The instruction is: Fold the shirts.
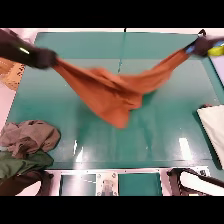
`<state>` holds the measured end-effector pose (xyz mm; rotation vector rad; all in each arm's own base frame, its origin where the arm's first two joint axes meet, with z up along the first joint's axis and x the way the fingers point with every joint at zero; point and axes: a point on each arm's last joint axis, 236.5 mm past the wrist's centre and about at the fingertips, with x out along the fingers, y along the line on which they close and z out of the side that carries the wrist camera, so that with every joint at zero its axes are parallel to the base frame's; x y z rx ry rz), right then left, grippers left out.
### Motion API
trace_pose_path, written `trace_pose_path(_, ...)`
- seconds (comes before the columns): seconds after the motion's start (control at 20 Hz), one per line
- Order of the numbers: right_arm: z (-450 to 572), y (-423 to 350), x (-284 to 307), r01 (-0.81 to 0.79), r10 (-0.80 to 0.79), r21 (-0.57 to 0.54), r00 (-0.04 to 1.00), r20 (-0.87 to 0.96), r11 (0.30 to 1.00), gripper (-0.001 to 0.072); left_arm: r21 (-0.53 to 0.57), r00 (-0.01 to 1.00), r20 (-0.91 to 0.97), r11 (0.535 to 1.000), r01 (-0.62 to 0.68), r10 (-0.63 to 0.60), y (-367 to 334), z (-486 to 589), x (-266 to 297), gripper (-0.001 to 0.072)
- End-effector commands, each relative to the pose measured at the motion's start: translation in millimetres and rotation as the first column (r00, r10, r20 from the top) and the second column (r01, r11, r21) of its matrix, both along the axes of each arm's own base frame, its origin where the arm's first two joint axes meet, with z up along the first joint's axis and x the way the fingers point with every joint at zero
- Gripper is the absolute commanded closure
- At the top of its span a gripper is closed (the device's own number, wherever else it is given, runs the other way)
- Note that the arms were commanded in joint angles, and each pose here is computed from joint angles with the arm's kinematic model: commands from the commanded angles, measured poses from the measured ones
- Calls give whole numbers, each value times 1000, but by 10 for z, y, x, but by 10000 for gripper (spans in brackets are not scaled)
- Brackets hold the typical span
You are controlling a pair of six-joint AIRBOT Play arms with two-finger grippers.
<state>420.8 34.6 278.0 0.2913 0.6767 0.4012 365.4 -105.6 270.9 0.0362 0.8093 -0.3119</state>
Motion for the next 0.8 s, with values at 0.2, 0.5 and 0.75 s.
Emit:
trace_pose_path(0.2,1734,104,-1528,186,-120,-100,880,459,977,695,-34,821,552,987,-154,148,706,2037,-1056,686)
trace_pose_path(0.5,1232,24,-1696,231,-195,-94,935,295,968,694,69,862,472,967,-243,183,899,1580,-764,685)
trace_pose_path(0.75,-651,-251,-1016,260,-259,-10,959,-116,966,693,171,934,345,973,-155,88,553,321,374,685)
